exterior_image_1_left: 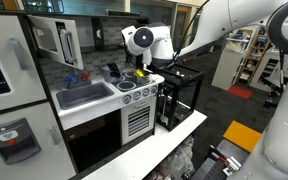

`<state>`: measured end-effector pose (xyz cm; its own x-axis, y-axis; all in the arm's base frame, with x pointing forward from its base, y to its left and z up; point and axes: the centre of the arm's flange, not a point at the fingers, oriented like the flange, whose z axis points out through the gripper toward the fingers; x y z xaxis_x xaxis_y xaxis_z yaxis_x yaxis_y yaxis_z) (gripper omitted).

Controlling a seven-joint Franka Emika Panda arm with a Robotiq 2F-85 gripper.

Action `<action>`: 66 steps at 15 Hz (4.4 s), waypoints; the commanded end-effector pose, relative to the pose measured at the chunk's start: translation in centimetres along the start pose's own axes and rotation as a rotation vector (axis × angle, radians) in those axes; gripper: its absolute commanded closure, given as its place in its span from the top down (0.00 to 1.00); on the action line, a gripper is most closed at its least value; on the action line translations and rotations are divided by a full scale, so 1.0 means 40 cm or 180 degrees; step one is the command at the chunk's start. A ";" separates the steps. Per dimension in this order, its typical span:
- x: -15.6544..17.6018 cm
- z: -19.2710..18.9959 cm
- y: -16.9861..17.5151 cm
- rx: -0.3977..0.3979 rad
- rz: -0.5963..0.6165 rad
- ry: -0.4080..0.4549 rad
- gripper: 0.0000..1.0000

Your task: Place the lid on the pot

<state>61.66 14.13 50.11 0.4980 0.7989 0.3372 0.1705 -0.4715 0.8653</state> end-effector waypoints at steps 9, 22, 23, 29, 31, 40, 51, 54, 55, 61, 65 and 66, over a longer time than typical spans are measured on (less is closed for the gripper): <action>0.017 -0.029 0.014 0.0032 -0.0471 0.0141 1.00; 0.023 -0.017 0.040 -0.0317 -0.0810 0.0313 1.00; 0.020 -0.013 0.041 -0.0325 -0.0828 0.0309 1.00; 0.008 0.004 0.039 -0.0362 -0.0899 0.0294 0.69; 0.006 0.004 0.036 -0.0372 -0.0917 0.0294 0.55; -0.003 -0.004 0.021 -0.0349 -0.0959 0.0305 0.00; -0.008 -0.056 0.037 -0.0113 -0.0894 0.0147 0.02; -0.006 -0.102 0.064 0.0101 -0.0816 0.0027 0.02; -0.007 -0.117 0.070 0.0137 -0.0782 -0.0006 0.02; -0.019 -0.192 0.081 0.0290 -0.0638 -0.0179 0.02; -0.044 -0.232 0.072 0.0465 -0.0627 -0.0386 0.02; -0.051 -0.234 0.069 0.0499 -0.0624 -0.0435 0.02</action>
<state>55.34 15.10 55.83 0.5170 0.8435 0.1457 0.3539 -0.3657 0.8608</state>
